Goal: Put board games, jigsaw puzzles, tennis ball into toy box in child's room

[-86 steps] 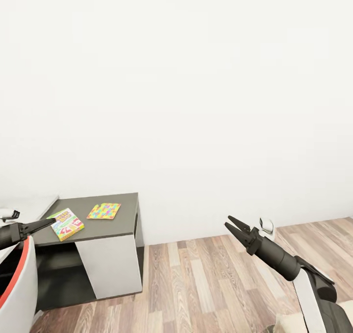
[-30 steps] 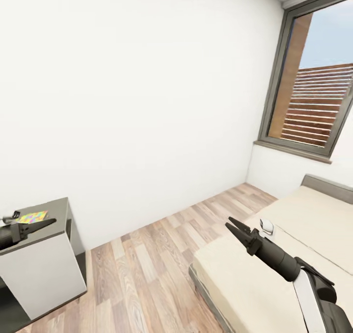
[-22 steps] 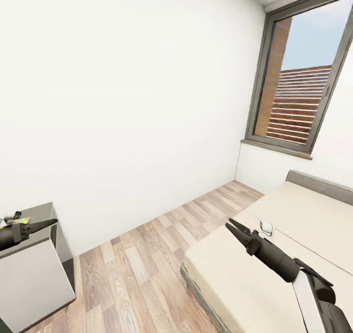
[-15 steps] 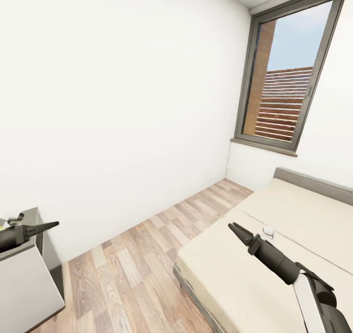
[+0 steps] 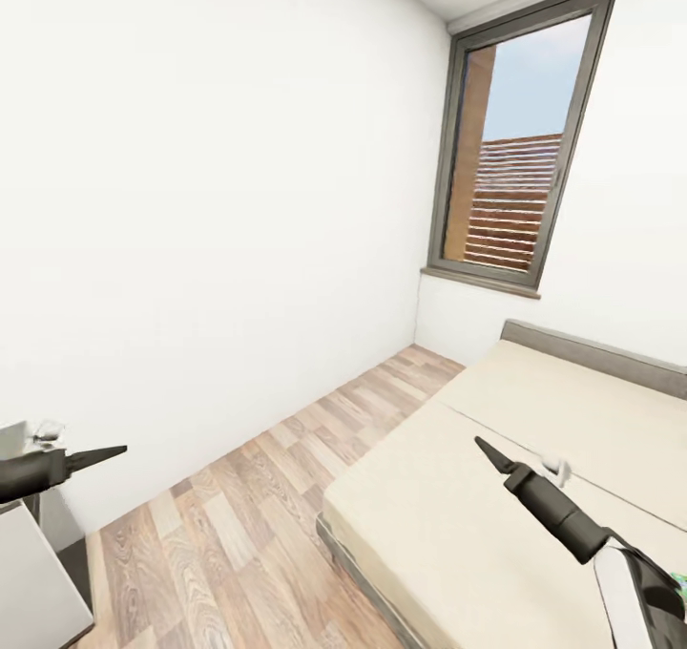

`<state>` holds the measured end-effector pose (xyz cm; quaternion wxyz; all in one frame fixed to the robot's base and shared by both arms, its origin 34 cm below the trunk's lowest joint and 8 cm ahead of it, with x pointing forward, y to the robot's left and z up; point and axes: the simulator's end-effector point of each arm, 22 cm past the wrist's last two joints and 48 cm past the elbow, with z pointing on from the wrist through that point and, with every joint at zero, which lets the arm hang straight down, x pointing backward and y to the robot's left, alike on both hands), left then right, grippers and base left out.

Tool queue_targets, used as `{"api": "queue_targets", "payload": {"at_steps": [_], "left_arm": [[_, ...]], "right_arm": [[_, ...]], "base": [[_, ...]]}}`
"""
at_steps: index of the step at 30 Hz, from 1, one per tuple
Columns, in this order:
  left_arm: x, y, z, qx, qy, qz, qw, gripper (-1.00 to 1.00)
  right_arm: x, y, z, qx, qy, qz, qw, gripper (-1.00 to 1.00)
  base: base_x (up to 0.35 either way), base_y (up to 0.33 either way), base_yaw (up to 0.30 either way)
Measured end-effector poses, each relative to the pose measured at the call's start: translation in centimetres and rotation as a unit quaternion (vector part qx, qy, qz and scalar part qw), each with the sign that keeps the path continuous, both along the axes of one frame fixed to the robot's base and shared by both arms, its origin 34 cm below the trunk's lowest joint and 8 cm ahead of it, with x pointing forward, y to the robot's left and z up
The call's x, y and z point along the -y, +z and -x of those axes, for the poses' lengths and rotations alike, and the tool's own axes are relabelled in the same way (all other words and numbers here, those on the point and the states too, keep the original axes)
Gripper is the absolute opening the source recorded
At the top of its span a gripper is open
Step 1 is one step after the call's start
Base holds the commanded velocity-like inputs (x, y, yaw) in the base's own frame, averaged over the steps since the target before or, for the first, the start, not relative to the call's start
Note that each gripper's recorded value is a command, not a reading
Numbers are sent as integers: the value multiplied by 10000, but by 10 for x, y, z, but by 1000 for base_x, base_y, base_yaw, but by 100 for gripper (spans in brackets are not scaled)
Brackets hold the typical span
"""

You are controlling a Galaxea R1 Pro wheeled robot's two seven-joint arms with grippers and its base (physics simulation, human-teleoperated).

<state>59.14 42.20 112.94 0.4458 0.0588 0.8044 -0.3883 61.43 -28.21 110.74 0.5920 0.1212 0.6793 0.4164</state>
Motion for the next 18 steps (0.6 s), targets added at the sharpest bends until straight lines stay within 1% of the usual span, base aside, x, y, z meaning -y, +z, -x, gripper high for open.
{"api": "queue_targets", "payload": {"at_steps": [1, 6, 7, 10, 11, 13, 18], "left_arm": [[-2, -8, -5, -64, 145, -94, 9998, 100], [-11, -28, -19, -239, 595, -386, 9972, 100], [-16, -35, -23, -298, 766, -499, 9954, 100], [-23, -43, -28, -366, 988, -640, 9924, 100], [-28, -48, -31, -420, 1141, -740, 9898, 100], [-31, -51, -33, -451, 1232, -792, 9882, 100], [-27, -54, -36, -456, 1277, -814, 9874, 100]], "right_arm": [[8, -8, -3, -161, -185, 54, 9997, 100], [27, -26, -9, -540, -626, 210, 9964, 100], [33, -32, -11, -660, -759, 267, 9946, 100], [39, -39, -12, -807, -912, 337, 9920, 100], [40, -44, -13, -919, -981, 399, 9901, 100], [37, -48, -15, -999, -994, 462, 9889, 100], [27, -56, -17, -1158, -972, 598, 9867, 100]], "base": [[0, 0, -23], [0, 0, -12], [0, 0, -5], [0, 0, -3], [0, 0, -1], [0, 0, 0], [0, 0, 0]]}}
